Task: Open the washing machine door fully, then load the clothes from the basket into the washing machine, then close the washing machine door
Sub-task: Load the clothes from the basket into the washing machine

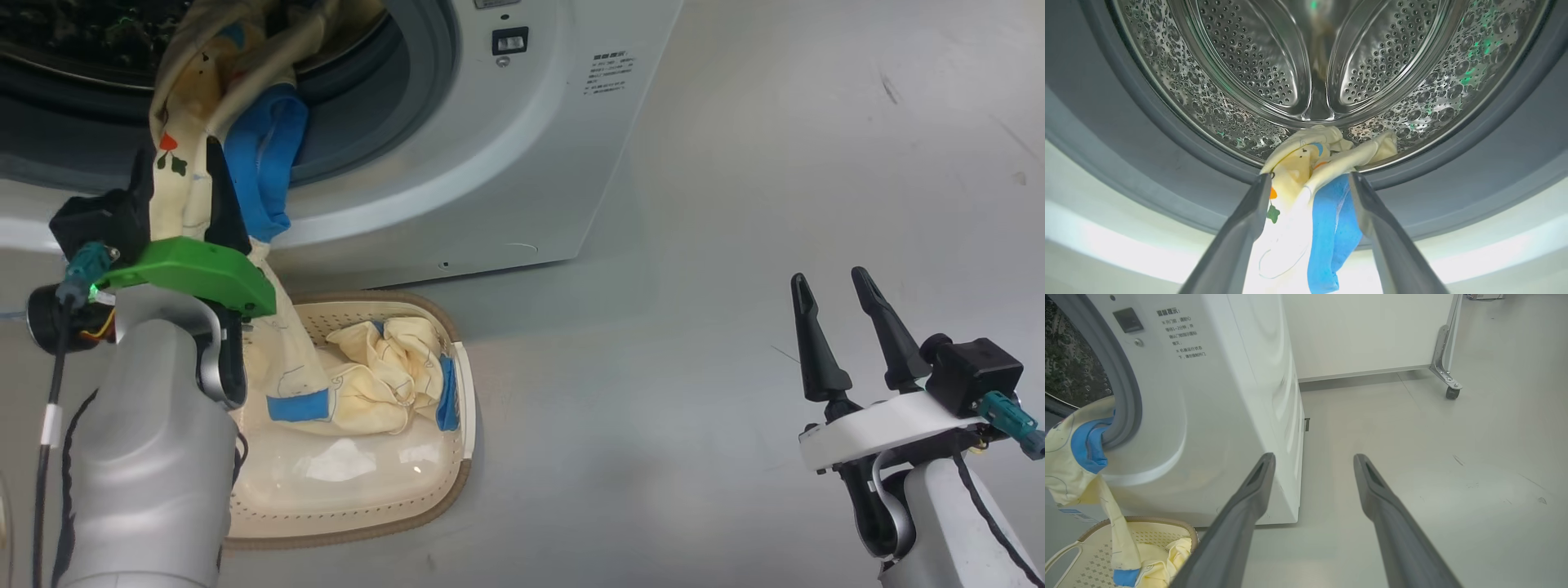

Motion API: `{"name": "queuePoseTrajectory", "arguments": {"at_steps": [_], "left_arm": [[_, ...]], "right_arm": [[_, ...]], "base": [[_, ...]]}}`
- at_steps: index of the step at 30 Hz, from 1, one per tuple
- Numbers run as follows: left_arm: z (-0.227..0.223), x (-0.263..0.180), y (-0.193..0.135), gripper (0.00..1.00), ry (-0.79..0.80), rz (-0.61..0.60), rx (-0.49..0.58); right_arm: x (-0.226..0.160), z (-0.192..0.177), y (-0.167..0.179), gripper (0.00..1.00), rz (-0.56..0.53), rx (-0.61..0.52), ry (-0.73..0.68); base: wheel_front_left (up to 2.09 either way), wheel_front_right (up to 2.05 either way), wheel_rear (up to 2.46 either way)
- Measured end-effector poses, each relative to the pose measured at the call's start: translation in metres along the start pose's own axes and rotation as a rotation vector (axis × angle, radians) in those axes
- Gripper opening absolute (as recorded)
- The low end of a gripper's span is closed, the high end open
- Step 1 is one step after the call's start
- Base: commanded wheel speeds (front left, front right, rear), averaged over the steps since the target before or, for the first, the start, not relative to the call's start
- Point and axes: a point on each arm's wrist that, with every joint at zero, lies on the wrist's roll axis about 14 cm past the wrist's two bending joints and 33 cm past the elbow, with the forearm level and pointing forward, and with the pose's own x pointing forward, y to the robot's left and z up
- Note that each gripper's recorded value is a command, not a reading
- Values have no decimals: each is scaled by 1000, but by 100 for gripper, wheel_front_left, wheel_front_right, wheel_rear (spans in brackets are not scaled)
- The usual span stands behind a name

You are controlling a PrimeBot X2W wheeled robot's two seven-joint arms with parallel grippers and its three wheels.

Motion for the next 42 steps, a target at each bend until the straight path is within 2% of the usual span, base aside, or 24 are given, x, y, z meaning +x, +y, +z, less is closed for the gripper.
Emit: {"name": "queuePoseTrajectory", "arguments": {"at_steps": [11,25,42], "left_arm": [[-29,-44,18,100,49,28,-10],[-65,-91,26,100,123,60,-40],[-67,-113,27,100,118,83,-53]], "right_arm": [[9,0,16,100,51,1,-5],[7,-5,16,100,51,1,7],[9,-5,16,100,55,-2,8]], "base": [[0,0,0],[0,0,0],[0,0,0]]}}
